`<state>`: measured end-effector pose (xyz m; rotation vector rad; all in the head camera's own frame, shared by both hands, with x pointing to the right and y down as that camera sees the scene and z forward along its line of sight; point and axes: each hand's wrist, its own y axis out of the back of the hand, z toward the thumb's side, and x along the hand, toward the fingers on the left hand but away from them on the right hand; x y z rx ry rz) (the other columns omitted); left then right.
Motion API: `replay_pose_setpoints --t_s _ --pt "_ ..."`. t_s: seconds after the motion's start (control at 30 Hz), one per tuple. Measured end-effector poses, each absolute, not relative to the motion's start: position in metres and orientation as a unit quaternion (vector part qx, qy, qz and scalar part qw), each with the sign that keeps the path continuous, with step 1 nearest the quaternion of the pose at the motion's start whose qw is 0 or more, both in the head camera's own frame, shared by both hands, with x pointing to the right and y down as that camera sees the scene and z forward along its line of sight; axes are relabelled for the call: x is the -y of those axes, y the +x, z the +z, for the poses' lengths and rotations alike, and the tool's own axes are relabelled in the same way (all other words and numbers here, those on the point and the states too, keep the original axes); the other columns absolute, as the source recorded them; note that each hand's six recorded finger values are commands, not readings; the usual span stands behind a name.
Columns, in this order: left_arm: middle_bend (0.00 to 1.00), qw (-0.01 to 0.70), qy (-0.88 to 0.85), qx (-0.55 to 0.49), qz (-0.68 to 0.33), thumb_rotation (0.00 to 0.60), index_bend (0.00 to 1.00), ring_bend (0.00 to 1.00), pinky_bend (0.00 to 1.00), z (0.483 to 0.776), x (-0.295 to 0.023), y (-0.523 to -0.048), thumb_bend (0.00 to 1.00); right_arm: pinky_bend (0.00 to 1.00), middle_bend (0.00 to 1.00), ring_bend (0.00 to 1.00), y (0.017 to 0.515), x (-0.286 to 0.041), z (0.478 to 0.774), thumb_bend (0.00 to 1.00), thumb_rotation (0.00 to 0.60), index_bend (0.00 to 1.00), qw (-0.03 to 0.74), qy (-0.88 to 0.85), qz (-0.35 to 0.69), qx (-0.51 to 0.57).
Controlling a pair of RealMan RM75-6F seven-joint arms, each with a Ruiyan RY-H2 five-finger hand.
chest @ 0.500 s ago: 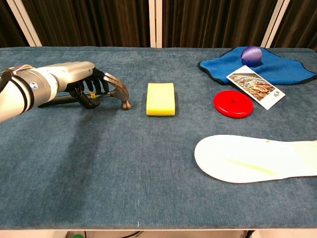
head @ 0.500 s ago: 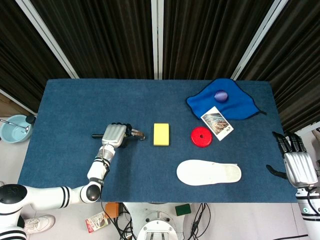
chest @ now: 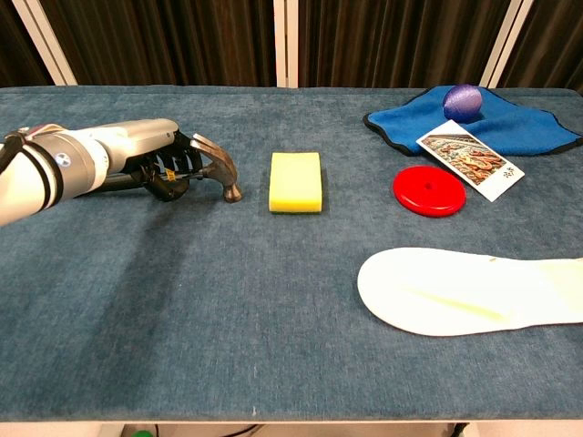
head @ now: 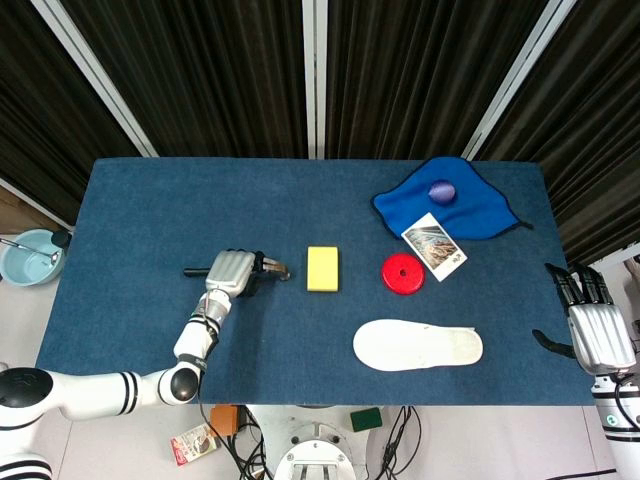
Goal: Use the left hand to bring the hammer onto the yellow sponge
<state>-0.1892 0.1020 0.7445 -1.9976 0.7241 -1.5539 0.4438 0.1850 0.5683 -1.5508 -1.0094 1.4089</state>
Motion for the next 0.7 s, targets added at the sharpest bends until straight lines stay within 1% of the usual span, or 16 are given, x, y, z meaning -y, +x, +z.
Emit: replay_pose_setpoints --t_s 0.4,0.6,0.7 --pt "0.49 0.251 -0.731 -0.268 -0.575 0.6 0.45 0.39 0.33 0.747 -0.1002 -0.1891 0.49 0.07 0.12 0.0 0.4452 -0.1854 0.569 0.12 0.6 0.07 0.394 -0.611 0.559 0.398" --pt "0.5 0.249 -0.733 -0.267 -0.574 0.6 0.46 0.39 0.33 0.7468 -0.1009 -0.189 0.53 0.07 0.12 0.0 0.4449 -0.1851 0.5682 0.12 0.6 0.07 0.395 -0.611 0.558 0.4" --pt "0.5 0.251 -0.733 -0.263 -0.574 0.6 0.46 0.39 0.33 0.7469 -0.1014 -0.1884 0.53 0.07 0.12 0.0 0.4449 -0.1853 0.5679 0.12 0.6 0.07 0.395 -0.61 0.559 0.4"
